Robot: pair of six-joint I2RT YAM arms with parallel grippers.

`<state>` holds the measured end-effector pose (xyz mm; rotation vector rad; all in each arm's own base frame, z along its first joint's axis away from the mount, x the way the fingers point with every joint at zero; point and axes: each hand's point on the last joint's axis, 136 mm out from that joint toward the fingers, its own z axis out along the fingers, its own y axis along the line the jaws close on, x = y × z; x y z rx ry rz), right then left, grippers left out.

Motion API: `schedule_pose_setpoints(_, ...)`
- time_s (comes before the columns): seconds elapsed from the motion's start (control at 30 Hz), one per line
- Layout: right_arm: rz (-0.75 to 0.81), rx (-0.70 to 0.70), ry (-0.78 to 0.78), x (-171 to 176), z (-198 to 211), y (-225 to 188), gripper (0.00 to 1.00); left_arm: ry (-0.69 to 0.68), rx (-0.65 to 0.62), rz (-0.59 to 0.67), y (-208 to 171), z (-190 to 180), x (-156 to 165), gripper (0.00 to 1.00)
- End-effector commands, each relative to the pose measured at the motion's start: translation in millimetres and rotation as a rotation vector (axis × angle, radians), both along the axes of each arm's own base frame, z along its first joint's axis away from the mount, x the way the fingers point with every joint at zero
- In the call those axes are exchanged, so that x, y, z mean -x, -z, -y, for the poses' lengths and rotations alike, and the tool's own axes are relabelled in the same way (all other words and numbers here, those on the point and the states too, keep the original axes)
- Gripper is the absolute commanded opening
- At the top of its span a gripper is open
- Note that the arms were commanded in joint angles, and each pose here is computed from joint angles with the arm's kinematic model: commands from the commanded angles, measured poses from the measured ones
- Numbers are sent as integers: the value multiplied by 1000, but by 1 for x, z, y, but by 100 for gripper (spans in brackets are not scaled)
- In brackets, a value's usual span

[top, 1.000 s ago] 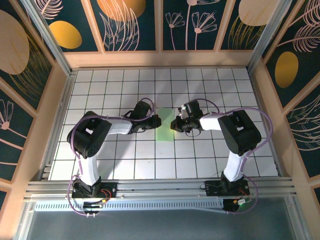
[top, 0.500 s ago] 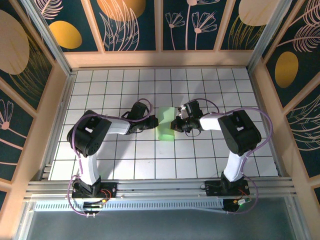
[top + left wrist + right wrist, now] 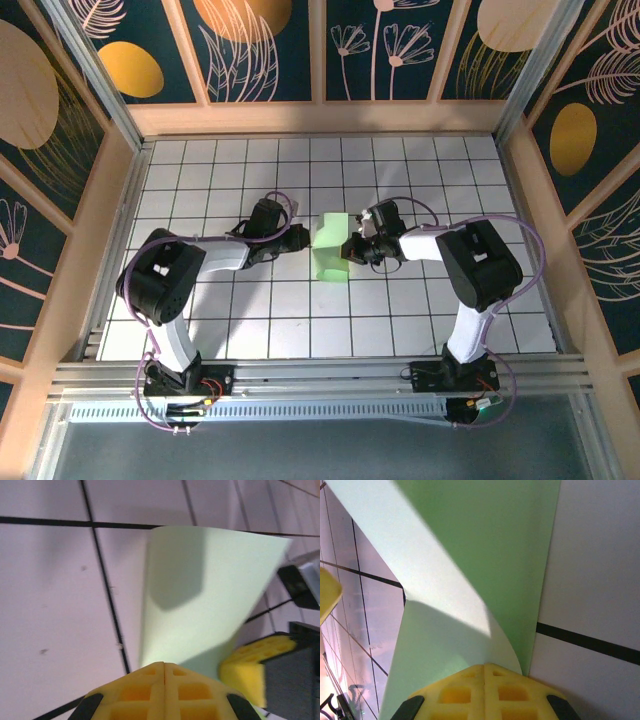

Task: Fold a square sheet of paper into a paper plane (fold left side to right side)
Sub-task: First fold the square sheet of paper in half at the center of the table, then hold the square sheet of paper at the center of the table.

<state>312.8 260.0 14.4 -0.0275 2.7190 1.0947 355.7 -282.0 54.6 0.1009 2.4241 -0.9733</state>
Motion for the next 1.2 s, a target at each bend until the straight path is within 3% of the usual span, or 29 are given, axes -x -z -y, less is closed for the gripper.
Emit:
schedule_pose_setpoints(0.0,-100,223,37,23,35,55,0,93,39,5,-5,20,13,0)
schedule_pose_setpoints(0.2,-100,227,34,23,36,55,0,142,11,-43,17,38,19,0)
schedule_pose_setpoints(0.77,-83,203,21,20,30,47,0,133,-111,-93,52,24,24,0)
schedule_pose_setpoints(1.17,64,-30,-19,-16,-8,-35,0,126,-141,-100,58,20,24,0)
